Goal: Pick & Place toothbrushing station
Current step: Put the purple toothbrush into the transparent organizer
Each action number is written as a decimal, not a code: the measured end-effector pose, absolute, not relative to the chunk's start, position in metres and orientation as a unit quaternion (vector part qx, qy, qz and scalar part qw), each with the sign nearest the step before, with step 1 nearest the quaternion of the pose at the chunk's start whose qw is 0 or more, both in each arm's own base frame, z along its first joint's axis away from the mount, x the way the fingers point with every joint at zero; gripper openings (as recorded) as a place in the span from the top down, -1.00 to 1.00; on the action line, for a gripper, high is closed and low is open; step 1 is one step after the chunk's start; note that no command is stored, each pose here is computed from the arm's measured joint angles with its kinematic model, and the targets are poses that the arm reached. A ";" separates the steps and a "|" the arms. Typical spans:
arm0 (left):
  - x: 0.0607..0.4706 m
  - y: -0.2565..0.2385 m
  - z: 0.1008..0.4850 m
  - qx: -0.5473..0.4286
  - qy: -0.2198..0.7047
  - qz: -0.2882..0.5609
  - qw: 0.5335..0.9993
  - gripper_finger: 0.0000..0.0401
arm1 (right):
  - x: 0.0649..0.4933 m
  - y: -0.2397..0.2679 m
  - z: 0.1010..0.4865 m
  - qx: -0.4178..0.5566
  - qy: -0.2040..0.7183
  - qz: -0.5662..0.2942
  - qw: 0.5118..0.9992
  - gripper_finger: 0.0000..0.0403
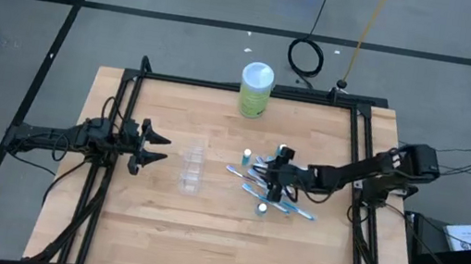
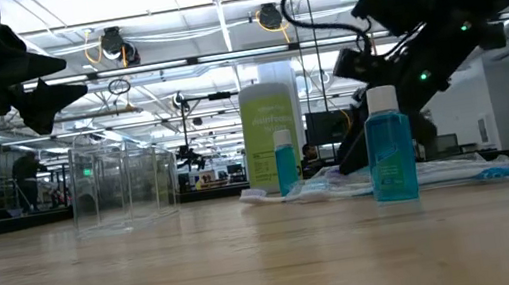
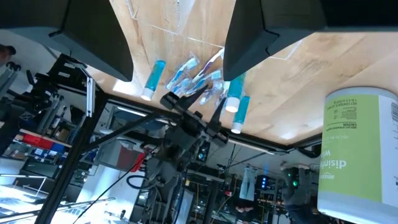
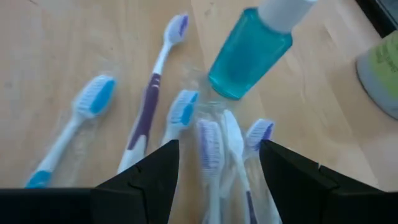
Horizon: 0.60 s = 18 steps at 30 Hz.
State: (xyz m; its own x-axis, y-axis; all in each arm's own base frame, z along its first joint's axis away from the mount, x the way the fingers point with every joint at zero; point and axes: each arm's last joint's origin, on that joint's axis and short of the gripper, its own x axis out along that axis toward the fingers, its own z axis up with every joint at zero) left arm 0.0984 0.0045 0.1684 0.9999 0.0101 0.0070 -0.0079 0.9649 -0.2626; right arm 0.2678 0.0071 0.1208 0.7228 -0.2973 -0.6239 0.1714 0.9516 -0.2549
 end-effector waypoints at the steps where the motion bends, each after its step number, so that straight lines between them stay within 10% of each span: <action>1: 0.098 0.005 0.168 -0.132 -0.004 0.005 0.991 -0.27 | 0.268 0.006 0.119 -0.085 0.354 -0.122 0.923 -0.07; 18: 0.098 0.005 0.168 -0.132 -0.004 0.005 0.991 -0.27 | 0.269 0.006 0.111 -0.068 0.368 -0.105 0.921 0.41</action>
